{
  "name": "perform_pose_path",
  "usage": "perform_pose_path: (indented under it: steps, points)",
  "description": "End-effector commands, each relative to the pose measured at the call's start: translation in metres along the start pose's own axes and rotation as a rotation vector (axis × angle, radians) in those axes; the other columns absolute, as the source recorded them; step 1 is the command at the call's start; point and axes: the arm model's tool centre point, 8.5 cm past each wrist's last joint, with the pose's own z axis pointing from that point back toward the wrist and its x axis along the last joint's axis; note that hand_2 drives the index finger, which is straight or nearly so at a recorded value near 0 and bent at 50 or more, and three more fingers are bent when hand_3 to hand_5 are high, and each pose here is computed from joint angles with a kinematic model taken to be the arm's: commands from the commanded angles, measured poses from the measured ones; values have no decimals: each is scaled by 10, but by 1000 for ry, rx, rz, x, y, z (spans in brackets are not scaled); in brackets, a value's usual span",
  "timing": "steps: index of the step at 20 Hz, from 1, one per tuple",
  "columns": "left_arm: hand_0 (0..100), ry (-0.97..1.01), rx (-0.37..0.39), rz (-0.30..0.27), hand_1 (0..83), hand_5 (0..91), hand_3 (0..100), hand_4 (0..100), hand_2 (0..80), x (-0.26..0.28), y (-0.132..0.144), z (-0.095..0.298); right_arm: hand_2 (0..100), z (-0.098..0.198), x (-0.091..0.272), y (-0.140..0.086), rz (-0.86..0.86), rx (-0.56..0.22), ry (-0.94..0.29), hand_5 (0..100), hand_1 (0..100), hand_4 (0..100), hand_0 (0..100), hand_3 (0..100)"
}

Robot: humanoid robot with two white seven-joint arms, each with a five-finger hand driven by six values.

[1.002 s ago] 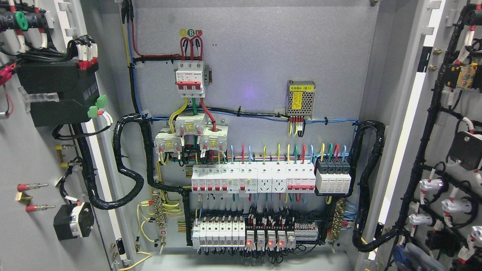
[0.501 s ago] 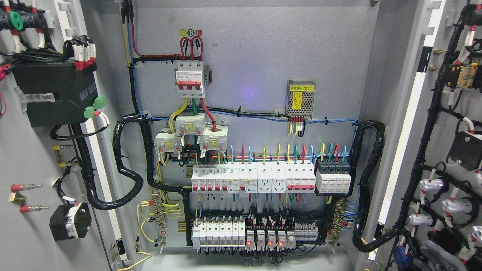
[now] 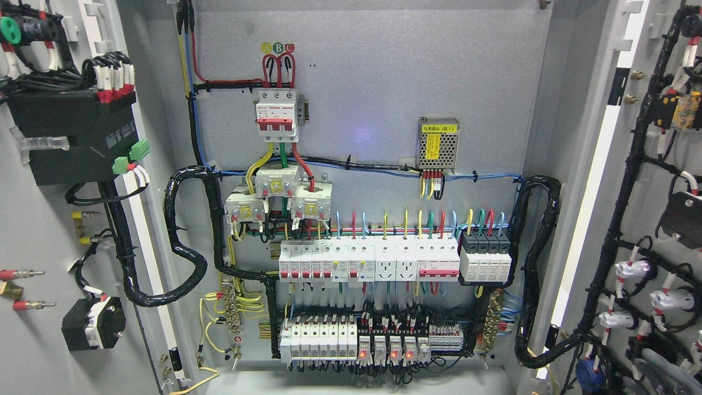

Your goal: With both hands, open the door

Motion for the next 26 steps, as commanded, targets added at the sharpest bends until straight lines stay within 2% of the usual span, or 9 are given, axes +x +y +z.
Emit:
perform_pose_path:
  steps: [1,13,26]
  points:
    - [0,-98,46,-7,0,0,0,0,0,17,17,0,0,5,3,-12,22,-21,13,0,0,0,0,0]
    - [0,-77,138,-5,0,0,0,0,0,27,48,11,0,10,-3,-20,29,-47,35,0,0,0,0,0]
    - [0,-61,276,-50,0,0,0,0,0,41,94,28,0,14,7,-32,35,-98,10,0,0,0,0,0]
